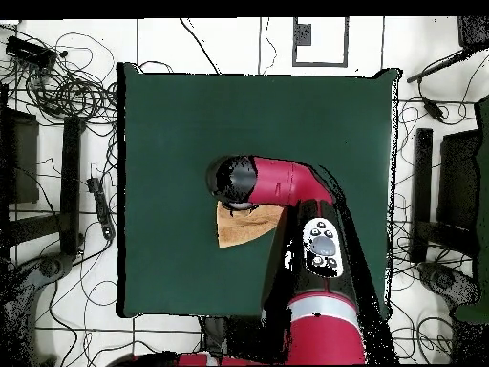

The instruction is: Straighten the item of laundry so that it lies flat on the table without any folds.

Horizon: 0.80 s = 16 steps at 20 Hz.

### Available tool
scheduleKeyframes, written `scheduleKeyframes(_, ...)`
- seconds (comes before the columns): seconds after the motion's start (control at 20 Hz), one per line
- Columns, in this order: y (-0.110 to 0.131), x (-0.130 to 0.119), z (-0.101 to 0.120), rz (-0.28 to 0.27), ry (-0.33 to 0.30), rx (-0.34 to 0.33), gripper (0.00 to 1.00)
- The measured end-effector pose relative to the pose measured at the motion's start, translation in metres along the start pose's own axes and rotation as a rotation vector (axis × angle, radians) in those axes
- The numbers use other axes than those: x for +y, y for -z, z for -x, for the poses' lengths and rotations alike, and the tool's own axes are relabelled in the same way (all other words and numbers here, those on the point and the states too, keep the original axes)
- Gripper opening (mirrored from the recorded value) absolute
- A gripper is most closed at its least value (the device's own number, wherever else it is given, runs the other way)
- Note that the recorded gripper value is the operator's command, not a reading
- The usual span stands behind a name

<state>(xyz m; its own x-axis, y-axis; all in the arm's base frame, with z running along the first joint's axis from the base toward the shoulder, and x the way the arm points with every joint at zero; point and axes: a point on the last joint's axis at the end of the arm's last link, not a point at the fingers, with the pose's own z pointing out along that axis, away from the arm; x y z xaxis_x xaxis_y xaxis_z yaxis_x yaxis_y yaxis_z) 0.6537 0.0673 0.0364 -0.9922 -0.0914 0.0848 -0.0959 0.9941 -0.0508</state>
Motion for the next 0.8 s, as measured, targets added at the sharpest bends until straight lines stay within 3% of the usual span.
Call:
scheduleKeyframes(0.35,-0.016,0.001,-0.004,-0.003,0.007,0.001,1.0)
scheduleKeyframes(0.8,-0.048,0.005,-0.001,-0.018,0.018,-0.075,1.0)
